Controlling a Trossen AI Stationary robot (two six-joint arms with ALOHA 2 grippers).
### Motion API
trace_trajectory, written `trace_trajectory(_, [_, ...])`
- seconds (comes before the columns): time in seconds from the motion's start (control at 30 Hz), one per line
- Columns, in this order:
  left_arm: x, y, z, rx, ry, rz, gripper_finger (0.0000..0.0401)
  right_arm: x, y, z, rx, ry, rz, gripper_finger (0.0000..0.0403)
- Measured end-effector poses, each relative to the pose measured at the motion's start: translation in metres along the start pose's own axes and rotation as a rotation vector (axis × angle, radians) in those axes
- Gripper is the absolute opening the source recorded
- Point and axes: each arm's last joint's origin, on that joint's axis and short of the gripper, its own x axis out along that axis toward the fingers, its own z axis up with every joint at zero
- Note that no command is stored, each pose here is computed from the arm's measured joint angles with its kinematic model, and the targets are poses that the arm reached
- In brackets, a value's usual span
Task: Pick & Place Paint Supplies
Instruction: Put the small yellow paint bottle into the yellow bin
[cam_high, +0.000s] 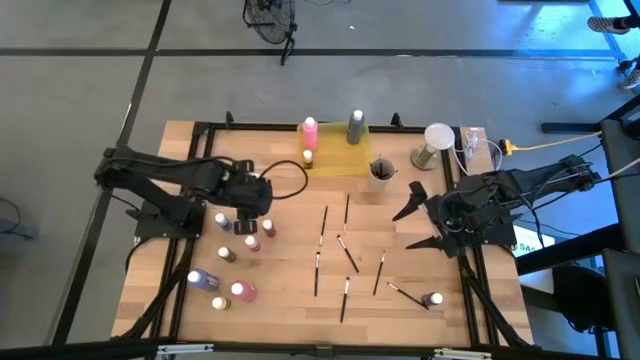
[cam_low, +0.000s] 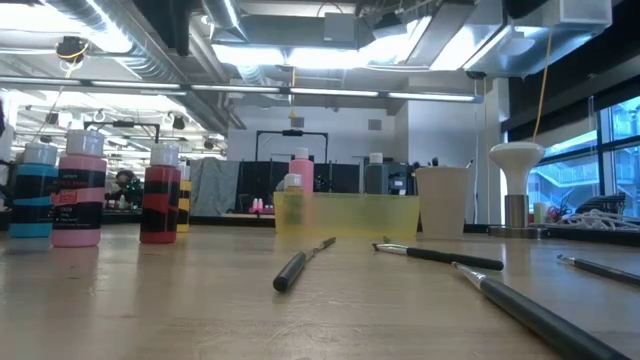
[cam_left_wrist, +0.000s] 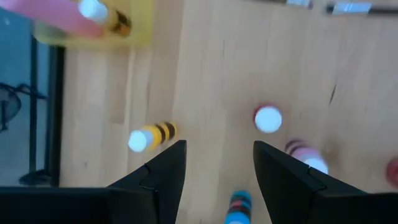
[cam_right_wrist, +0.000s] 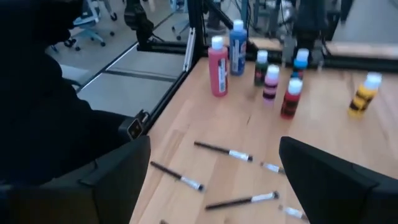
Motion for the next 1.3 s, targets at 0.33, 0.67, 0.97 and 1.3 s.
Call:
trace_trajectory(0.33, [0.027,0.054,0.004,-0.089,0.140,-0.007,0.0182,0.015,-0.002,-0.002,-0.030,0.041,-0.007,0.0359])
trace_trajectory(0.67, [0.042,0.122,-0.003,-0.365,0.133,-0.100,0.0182,0.026,-0.003,-0.005,-0.011,0.085,-0.008,0.0359])
trace_trajectory(0.97, [0.099,0.119,-0.025,-0.648,0.259,-0.171,0.0182,0.031,-0.004,-0.007,-0.017,0.107,-0.008,0.0359])
trace_trajectory(1.3, [0.121,0.113,-0.031,-0.640,0.246,-0.201,0.0182,0.031,-0.005,-0.007,-0.053,0.103,-0.045,0.0359])
